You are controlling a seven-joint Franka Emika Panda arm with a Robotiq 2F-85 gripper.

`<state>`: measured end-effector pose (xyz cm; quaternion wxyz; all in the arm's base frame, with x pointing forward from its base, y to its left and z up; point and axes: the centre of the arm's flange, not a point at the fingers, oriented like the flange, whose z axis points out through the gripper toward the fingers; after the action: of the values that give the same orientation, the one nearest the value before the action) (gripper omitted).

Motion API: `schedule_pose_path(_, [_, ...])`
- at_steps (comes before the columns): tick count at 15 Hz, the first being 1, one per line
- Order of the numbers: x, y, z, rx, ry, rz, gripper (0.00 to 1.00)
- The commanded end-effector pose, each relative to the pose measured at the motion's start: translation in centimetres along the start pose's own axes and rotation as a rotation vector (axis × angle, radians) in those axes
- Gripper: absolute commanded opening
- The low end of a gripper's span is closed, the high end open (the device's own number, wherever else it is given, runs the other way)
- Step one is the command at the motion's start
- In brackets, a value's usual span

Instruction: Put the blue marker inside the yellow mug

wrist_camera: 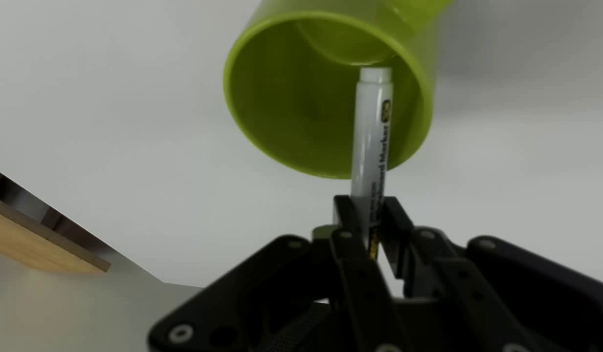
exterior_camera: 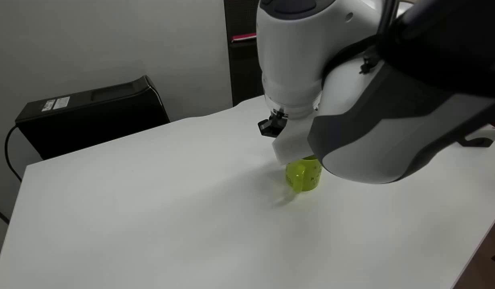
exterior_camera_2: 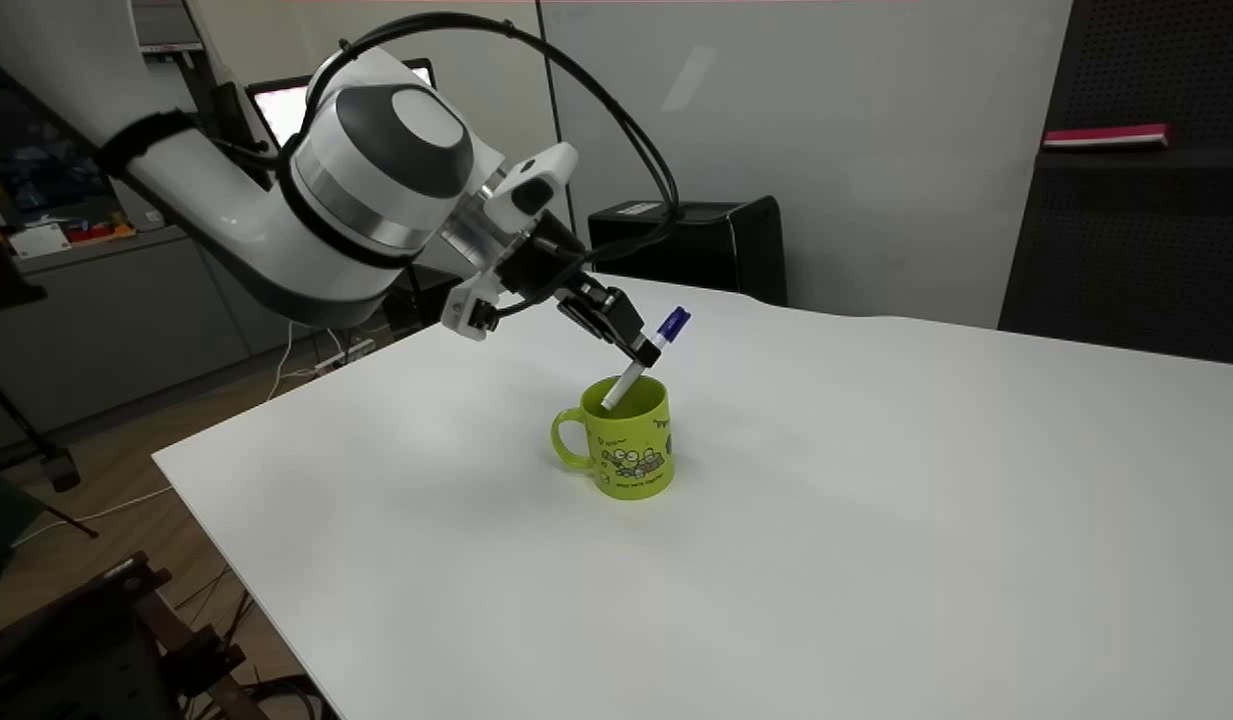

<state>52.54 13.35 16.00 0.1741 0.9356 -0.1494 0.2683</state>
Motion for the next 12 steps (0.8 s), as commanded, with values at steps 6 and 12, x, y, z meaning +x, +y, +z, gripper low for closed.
schedule_pose_path(6, [-2.13, 0.87, -0.38, -0.019, 0.031, 0.022, 0.04])
schedule_pose_path(12, [-1.43, 1.16, 0.02, -0.031, 0.012, 0.011, 0.63])
